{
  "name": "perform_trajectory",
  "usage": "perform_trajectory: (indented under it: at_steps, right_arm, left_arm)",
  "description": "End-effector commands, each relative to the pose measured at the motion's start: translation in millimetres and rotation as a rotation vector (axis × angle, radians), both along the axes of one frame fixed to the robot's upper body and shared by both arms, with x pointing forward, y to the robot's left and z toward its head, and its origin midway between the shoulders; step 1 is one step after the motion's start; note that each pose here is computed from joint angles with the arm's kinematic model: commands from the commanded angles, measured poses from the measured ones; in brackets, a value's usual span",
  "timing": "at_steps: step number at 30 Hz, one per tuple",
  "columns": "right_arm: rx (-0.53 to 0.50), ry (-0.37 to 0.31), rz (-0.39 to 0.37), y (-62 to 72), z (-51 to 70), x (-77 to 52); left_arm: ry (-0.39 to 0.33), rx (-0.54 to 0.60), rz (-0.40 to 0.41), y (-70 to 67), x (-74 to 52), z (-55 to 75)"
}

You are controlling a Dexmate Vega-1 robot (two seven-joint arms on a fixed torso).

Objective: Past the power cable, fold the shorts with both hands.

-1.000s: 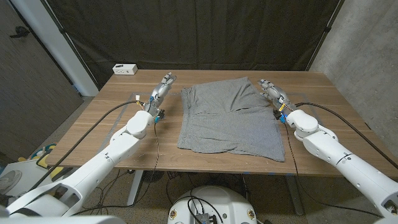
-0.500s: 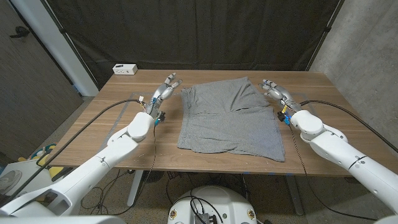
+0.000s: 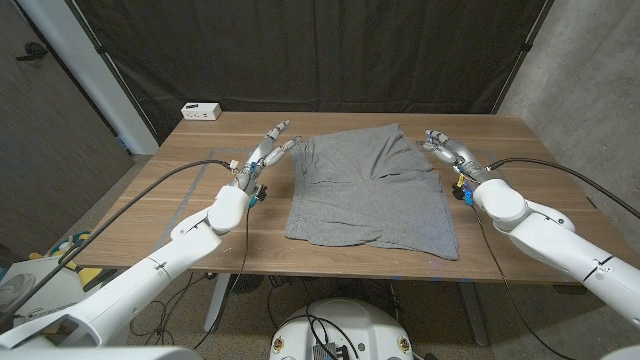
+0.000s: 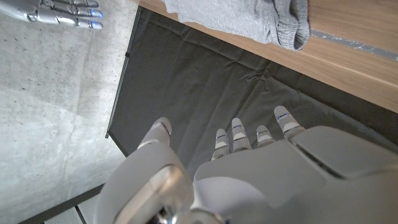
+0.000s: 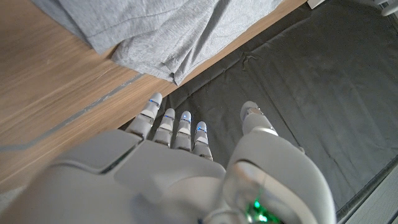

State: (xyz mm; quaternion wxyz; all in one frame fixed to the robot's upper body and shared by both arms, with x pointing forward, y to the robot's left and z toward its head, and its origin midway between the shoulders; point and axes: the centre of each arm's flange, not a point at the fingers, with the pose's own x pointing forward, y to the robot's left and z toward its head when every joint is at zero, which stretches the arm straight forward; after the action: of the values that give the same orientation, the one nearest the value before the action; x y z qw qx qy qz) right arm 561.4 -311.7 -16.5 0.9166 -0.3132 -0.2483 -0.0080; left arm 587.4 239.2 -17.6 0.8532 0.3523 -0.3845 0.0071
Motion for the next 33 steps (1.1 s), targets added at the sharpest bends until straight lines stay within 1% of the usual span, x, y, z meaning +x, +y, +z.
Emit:
perform_trajectory:
  at_steps: [1,4,8,10,16,17,19,23,31,33]
  right_arm:
    - [-0.096,0.001,-0.077,0.4,-2.4,-20.3]
    - [-0.103,0.001,-0.086,-0.1,-3.5,-25.0]
    - [-0.132,-0.007,-0.118,-0.1,-4.2,-31.8]
    - [-0.141,-0.014,-0.13,0.0,-5.2,-36.8]
    - [-0.185,-0.012,-0.166,0.5,-7.1,-45.6]
    - [-0.205,-0.018,-0.183,1.0,-7.6,-49.6]
    - [-0.223,-0.024,-0.206,1.4,-8.1,-52.9]
    - [-0.275,-0.014,-0.246,4.1,-7.6,-59.2]
    - [-0.326,-0.013,-0.289,4.9,-11.7,-68.5]
    - [-0.35,-0.019,-0.322,6.5,-13.2,-71.8]
  left_arm:
    - [-0.064,0.118,0.075,-11.9,-14.9,-5.1]
    - [-0.076,0.136,0.081,-14.9,-17.6,-5.6]
    - [-0.087,0.154,0.089,-18.2,-20.5,-6.9]
    - [-0.091,0.16,0.092,-19.9,-22.4,-8.4]
    - [-0.112,0.185,0.111,-23.6,-28.9,-13.1]
    - [-0.115,0.193,0.114,-24.6,-30.8,-14.7]
    - [-0.121,0.205,0.123,-25.8,-32.9,-16.3]
    - [-0.127,0.231,0.133,-27.8,-36.5,-18.3]
    - [-0.143,0.288,0.15,-33.2,-43.1,-19.5]
    - [-0.149,0.311,0.153,-35.1,-45.4,-19.9]
